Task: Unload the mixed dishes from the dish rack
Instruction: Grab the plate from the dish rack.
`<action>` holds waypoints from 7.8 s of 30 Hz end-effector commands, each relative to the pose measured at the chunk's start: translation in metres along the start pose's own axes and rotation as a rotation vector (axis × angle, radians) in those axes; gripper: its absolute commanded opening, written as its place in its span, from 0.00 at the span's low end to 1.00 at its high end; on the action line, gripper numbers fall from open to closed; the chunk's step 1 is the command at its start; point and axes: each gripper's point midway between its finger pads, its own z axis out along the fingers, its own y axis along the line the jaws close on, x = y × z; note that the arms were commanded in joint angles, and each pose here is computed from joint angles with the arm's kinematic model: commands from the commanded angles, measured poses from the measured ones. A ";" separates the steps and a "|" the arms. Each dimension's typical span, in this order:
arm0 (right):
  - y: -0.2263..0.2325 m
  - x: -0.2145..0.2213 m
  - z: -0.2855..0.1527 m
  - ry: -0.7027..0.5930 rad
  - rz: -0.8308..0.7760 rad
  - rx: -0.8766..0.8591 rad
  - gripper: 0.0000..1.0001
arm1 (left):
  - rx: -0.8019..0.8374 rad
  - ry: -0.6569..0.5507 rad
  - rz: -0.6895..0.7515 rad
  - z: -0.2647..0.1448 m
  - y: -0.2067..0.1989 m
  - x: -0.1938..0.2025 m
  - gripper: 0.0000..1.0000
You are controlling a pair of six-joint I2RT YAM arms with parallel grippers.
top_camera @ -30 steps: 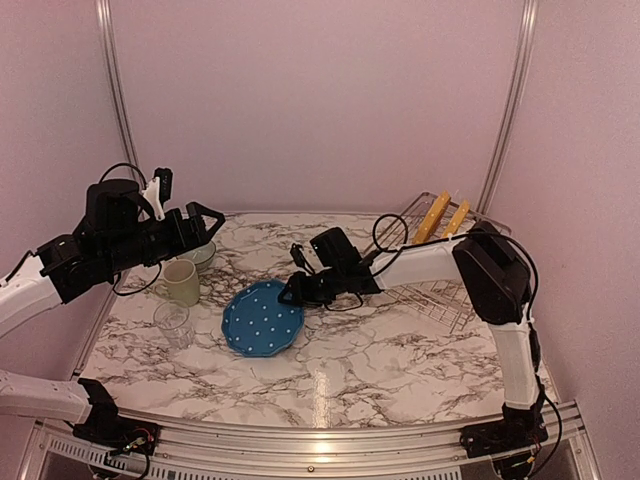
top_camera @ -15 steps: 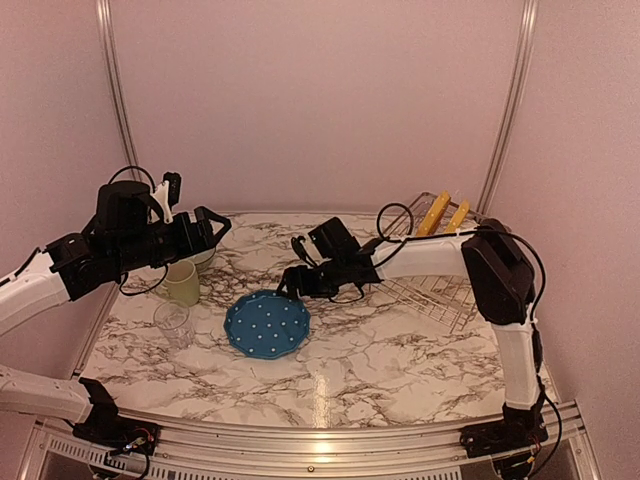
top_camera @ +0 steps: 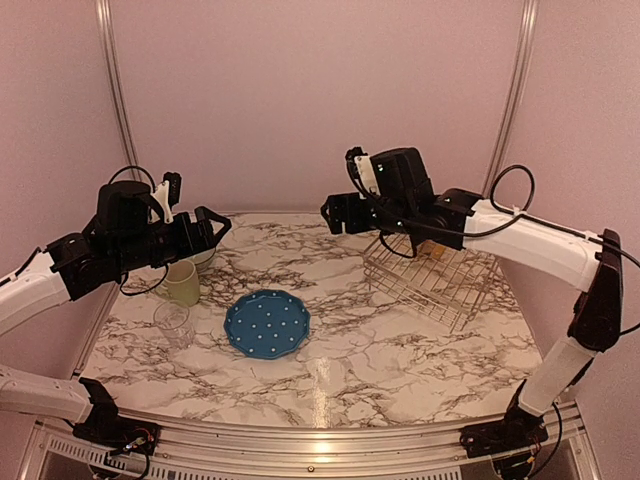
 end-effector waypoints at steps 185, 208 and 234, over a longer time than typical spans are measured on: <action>-0.310 -0.021 -0.069 0.153 0.247 1.019 0.00 | 0.010 0.048 0.011 0.003 0.004 0.016 0.93; -0.308 -0.024 -0.092 0.171 0.273 1.108 0.00 | 0.028 0.068 0.008 0.012 -0.002 0.018 0.93; -0.297 -0.044 -0.142 -0.005 0.341 0.898 0.00 | 0.013 0.076 0.009 0.012 0.002 0.020 0.94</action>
